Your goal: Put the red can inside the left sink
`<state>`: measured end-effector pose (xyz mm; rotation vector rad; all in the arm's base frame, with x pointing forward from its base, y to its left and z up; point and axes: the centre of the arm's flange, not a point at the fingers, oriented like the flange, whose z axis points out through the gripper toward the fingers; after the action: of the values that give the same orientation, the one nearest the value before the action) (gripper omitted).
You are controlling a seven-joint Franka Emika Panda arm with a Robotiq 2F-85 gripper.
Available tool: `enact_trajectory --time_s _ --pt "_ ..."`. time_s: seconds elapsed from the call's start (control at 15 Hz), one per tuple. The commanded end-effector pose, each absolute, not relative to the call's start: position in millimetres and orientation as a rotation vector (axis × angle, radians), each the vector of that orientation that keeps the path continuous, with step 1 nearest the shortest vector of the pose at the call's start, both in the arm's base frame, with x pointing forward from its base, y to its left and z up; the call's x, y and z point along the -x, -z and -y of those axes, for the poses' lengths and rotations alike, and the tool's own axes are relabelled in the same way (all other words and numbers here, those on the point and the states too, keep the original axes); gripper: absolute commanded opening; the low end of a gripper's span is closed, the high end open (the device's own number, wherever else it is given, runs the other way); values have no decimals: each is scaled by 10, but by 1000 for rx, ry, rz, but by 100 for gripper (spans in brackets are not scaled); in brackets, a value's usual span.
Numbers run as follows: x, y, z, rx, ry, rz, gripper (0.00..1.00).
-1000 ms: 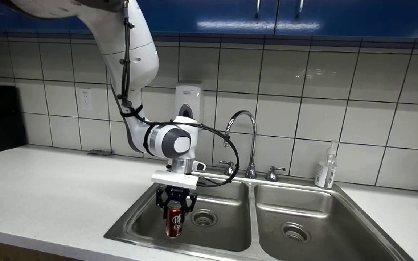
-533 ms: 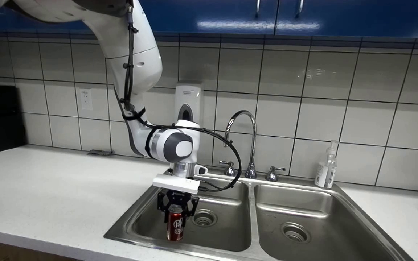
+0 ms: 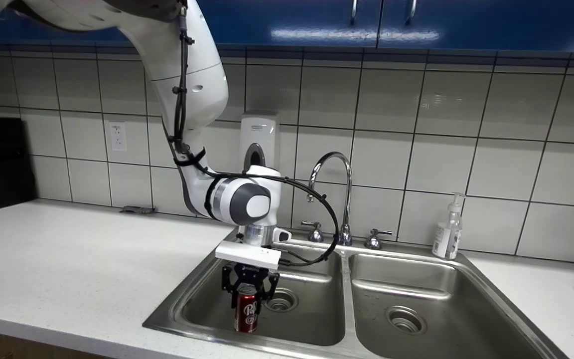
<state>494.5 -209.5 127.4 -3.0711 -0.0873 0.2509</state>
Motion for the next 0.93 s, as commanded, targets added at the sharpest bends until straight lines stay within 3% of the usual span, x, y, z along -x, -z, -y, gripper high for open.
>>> enact_trajectory --time_s 0.0,0.87 --pt "-4979 -1321 2179 3071 -218 124 39" --pt "-4906 -984 2276 3068 -205 150 39"
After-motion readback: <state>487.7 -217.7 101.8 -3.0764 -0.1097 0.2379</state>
